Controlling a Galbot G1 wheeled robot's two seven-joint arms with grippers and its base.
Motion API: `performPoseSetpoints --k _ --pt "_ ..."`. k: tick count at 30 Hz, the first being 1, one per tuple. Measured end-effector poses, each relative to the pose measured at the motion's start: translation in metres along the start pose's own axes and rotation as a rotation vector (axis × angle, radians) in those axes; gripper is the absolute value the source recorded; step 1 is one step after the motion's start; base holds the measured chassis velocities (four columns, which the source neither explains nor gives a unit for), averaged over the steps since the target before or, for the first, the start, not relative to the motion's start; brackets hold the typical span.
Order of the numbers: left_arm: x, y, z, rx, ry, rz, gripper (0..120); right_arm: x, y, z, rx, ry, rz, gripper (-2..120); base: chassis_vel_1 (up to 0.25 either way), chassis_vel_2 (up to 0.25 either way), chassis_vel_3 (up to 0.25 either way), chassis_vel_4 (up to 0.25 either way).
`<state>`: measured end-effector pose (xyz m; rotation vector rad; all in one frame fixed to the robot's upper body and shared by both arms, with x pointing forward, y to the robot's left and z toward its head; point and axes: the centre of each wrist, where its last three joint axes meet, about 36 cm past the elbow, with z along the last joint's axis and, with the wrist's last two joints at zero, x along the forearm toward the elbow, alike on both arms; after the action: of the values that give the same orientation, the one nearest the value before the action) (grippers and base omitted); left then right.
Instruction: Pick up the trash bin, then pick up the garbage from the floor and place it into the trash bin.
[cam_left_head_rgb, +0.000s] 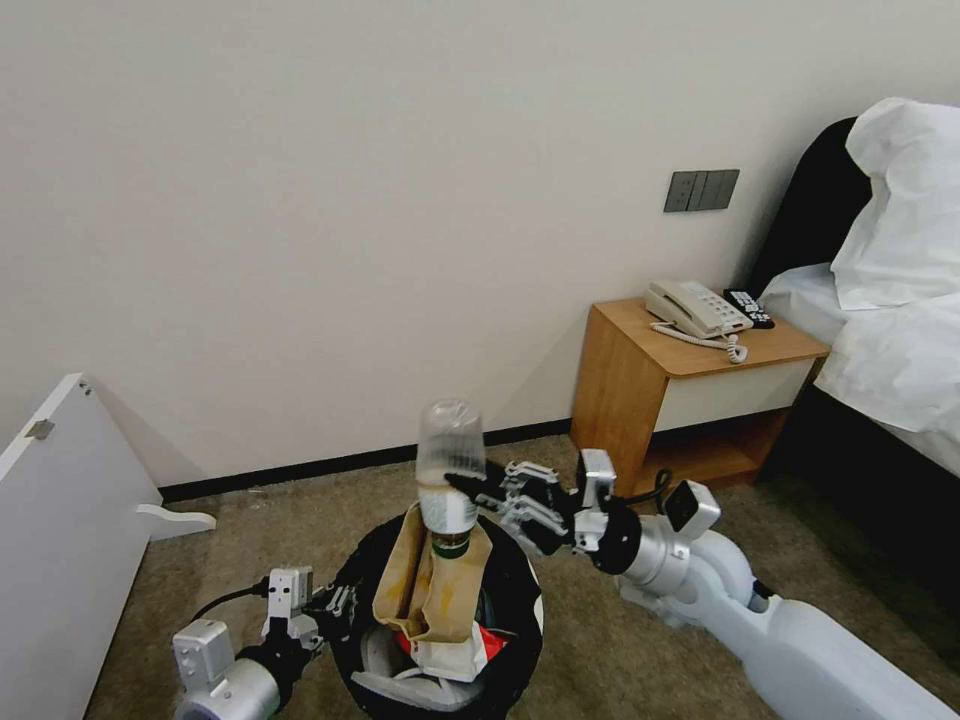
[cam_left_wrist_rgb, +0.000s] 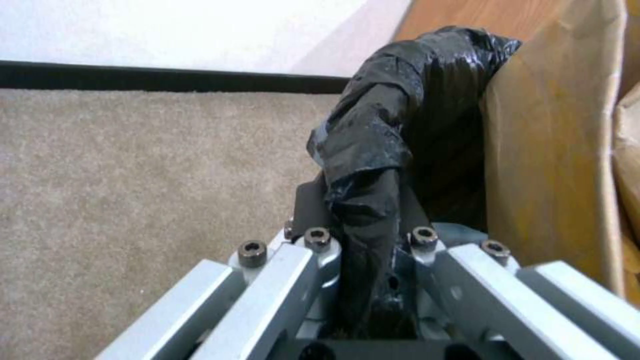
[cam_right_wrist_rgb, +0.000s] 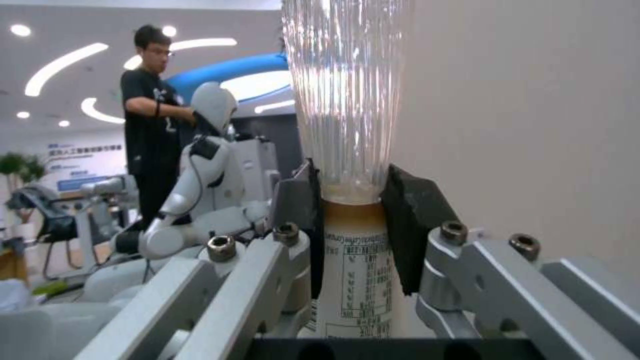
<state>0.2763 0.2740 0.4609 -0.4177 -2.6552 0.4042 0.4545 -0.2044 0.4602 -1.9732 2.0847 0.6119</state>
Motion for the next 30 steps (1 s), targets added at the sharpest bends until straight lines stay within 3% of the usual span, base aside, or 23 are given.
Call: performPoseSetpoints --k 14,30 --pt "0.006 -0.001 -0.002 -0.002 -0.009 -0.009 4 -0.002 0.002 0.018 -0.027 0.05 -0.033 19 0.0 0.0 0.0 0.0" --pt "0.007 -0.002 -0.001 -0.001 -0.009 -0.003 4 0.024 0.013 0.032 -0.049 0.112 0.006 19 0.0 0.0 0.0 0.0"
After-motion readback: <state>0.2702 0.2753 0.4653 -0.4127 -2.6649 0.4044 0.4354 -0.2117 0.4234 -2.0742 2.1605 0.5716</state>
